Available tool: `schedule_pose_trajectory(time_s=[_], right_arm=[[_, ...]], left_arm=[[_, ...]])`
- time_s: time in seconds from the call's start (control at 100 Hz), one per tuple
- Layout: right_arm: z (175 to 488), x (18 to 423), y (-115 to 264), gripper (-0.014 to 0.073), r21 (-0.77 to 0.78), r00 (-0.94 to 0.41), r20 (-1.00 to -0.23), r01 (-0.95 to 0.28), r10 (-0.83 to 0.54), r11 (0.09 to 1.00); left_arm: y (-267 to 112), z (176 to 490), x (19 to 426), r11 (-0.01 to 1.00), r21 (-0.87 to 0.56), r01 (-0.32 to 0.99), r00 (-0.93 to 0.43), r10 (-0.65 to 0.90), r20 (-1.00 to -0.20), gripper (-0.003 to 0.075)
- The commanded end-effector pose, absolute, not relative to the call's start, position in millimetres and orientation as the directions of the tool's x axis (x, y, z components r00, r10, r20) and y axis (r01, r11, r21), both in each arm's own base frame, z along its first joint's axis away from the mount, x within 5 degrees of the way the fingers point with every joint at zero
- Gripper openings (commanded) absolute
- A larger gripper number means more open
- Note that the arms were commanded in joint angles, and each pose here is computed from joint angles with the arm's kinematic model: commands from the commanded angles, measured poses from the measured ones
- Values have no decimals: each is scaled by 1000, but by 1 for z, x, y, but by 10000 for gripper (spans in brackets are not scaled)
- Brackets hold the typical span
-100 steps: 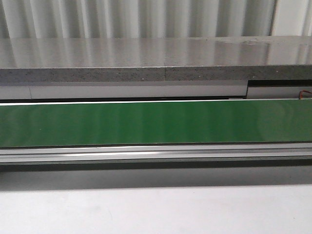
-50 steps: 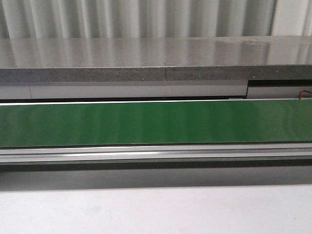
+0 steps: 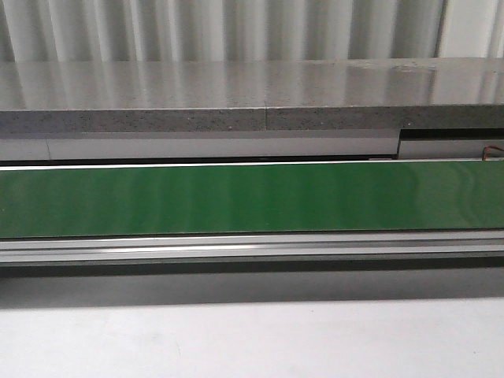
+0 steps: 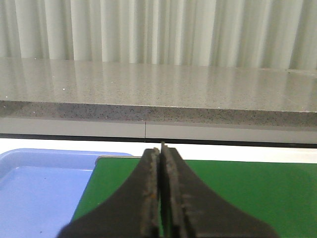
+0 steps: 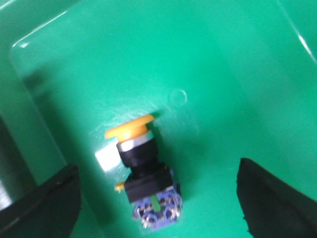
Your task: Move button from right to left
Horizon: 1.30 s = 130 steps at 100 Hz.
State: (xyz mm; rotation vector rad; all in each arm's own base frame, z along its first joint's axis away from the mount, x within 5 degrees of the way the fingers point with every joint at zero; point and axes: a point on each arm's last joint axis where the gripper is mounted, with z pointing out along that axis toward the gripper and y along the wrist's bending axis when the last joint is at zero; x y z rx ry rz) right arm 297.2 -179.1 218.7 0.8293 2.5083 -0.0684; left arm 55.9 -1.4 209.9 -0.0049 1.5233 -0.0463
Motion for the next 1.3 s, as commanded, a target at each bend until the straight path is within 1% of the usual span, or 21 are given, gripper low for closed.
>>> schedule_pose_trajectory(time_s=[0.0,0.37,0.43,0.5,0.55,0.57,0.6,0.65,0.7,0.82,0.92,1.01,1.15,1.29], right_arm=[[232,306,-187,633,82,-686,-529,545,500,834],[186,319,-192,633,71,-748,-440,523,497,849],[180,320,-192,621,77,-756,-426,517,497,852],[176,321,-192,545,85,-756,-415,521,505,849],[174,321,-192,435,87,-757,-411,522,508,848],[174,321,-192,405,87,-757,-411,522,508,848],[174,321,-192,330,89,-756,-411,524,510,847],[174,321,-192,249,93,-753,-411,526,513,846],[178,322,-192,215,98,-747,-419,527,516,844],[194,323,-191,222,121,-729,-440,530,524,839],[216,321,-182,228,149,-710,-471,522,524,840],[236,320,-168,228,159,-708,-501,490,498,857],[263,318,-139,229,173,-727,-522,421,445,891],[279,318,-110,229,177,-751,-537,344,383,922]], left_arm=[[-2,210,54,999,-39,37,131,-43,-990,-20],[-2,210,54,999,-39,37,131,-43,-990,-20],[-2,210,54,999,-39,37,131,-43,-990,-20],[-2,210,54,999,-39,37,131,-43,-990,-20],[-2,210,54,999,-39,37,131,-43,-990,-20],[-2,210,54,999,-39,37,131,-43,-990,-20],[-2,210,54,999,-39,37,131,-43,-990,-20],[-2,210,54,999,-39,37,131,-43,-990,-20],[-2,210,54,999,-39,37,131,-43,-990,-20],[-2,210,54,999,-39,37,131,-43,-990,-20],[-2,210,54,999,-39,37,131,-43,-990,-20],[-2,210,54,999,-39,37,131,-43,-990,-20],[-2,210,54,999,-39,37,131,-43,-990,-20],[-2,210,54,999,-39,37,131,-43,-990,-20]])
